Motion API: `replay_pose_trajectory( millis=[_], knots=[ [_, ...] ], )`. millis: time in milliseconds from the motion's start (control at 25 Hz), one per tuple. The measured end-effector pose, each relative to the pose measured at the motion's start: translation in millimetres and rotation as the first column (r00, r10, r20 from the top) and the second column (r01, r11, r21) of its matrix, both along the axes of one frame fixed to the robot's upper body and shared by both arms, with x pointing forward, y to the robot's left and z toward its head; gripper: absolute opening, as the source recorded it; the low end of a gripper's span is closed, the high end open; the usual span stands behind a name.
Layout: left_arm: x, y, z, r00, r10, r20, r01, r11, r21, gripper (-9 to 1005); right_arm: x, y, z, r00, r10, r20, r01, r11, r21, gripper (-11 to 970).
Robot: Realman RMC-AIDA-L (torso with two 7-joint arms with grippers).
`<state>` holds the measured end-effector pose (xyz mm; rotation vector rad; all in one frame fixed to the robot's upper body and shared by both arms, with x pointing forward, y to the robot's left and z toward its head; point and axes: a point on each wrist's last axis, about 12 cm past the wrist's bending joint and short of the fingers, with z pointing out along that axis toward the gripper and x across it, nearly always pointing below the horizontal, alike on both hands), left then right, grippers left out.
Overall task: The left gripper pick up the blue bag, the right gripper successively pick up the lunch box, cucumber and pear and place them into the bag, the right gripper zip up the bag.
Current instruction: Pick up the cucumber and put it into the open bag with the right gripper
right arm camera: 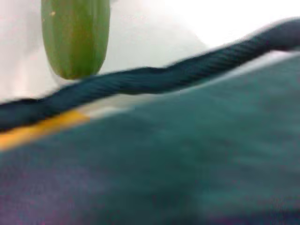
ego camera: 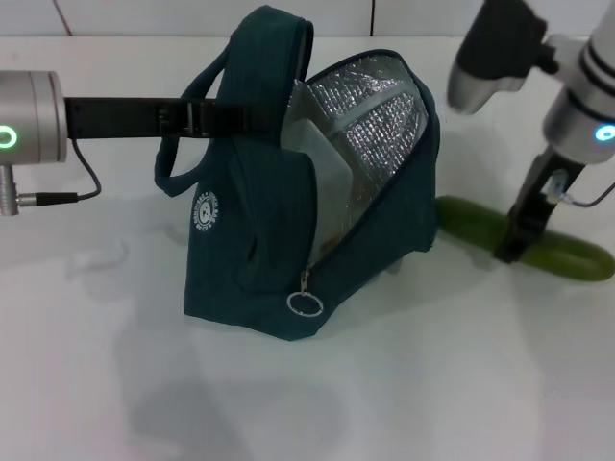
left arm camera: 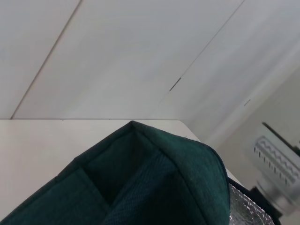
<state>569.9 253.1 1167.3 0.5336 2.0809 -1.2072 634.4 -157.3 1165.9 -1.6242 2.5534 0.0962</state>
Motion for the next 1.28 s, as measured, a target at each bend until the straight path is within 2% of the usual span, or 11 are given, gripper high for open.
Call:
replay_pose_trajectory(
  millis=[160,200,240,280,480,600,800,960,1080,1280],
  knots=[
    [0.2,0,0.9,1.000,-0.001,0.003,0.001,1.000,-0.007,40,8.0,-20,8.7,0.996,-0.082,0.035,0.082,0.997,0.010,573],
    [-0.2,0,1.1,1.000,0.000,0.007,0.000,1.000,-0.014,40,10.4,-24,13.9,0.994,-0.097,0.047,0.097,0.995,0.015,573],
    [-0.4,0,1.1,1.000,0.001,0.008,-0.001,1.000,-0.016,39,14.2,-34,27.0,0.988,-0.134,0.073,0.131,0.991,0.038,573],
    [-0.7,1,0.9,1.000,0.001,0.009,-0.001,1.000,-0.017,39,14.2,-34,27.0,0.988,-0.134,0.073,0.131,0.991,0.038,573],
    [-1.1,1,0.7,1.000,0.002,0.011,-0.002,1.000,-0.017,39,24.8,-62,75.9,0.951,-0.254,0.177,0.220,0.957,0.191,574],
    [-1.3,2,0.4,1.000,0.003,0.011,-0.003,1.000,-0.017,39,27.6,-66,99.8,0.929,-0.288,0.234,0.215,0.932,0.292,574],
    [-1.3,1,-5.3,1.000,0.000,-0.013,-0.001,1.000,-0.020,39,23.0,-47,131.9,0.921,-0.253,0.295,0.088,0.876,0.475,573],
    [-0.6,1,-5.9,1.000,-0.005,-0.010,0.005,1.000,-0.018,39,13.3,-28,149.1,0.910,-0.194,0.366,-0.075,0.792,0.605,572],
    [-0.5,1,-5.9,1.000,-0.006,-0.005,0.006,1.000,-0.016,39,6.5,-20,148.0,0.895,-0.156,0.417,-0.192,0.709,0.679,573],
    [0.6,1,-7.0,1.000,0.004,-0.006,-0.004,1.000,-0.018,39,-4.7,-18,129.3,0.877,-0.131,0.463,-0.313,0.576,0.755,573]
  ],
)
